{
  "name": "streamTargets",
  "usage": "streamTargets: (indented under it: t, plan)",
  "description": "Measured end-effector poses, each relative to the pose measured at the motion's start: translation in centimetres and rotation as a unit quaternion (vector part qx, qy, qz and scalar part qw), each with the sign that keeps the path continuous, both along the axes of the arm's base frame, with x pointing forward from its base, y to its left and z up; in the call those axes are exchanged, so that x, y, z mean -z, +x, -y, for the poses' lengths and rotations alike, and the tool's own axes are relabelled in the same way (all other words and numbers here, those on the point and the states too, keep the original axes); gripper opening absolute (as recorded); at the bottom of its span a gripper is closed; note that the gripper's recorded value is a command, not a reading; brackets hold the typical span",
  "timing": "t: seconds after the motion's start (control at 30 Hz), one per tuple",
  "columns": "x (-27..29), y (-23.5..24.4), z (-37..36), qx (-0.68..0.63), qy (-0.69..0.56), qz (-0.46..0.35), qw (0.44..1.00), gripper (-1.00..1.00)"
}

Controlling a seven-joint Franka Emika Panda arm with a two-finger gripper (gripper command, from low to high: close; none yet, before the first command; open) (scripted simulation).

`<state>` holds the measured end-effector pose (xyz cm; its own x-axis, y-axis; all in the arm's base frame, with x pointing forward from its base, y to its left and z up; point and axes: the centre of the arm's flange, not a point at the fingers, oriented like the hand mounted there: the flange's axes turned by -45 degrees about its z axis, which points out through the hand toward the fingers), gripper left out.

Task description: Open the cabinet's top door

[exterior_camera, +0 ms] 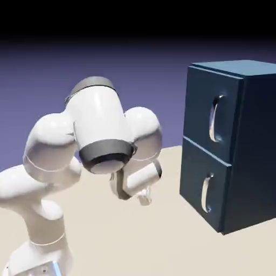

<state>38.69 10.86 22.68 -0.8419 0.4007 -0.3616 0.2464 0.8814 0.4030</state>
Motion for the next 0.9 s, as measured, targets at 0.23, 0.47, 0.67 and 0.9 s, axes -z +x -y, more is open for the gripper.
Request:
streamTargets:
  t: [0.23, 0.47, 0.67, 0.9]
  plan:
    - [-7.6, 2.8, 3.2, -0.072, -0.034, 0.209, 0.975, 0.00]
    - [-17.2, 4.3, 10.3, -0.062, -0.142, 0.426, 0.891, 0.00]
    - [-22.6, 4.7, 15.2, -0.027, -0.225, 0.518, 0.825, 0.00]
    - [-22.5, 8.0, 14.5, -0.016, -0.233, 0.515, 0.825, -1.00]
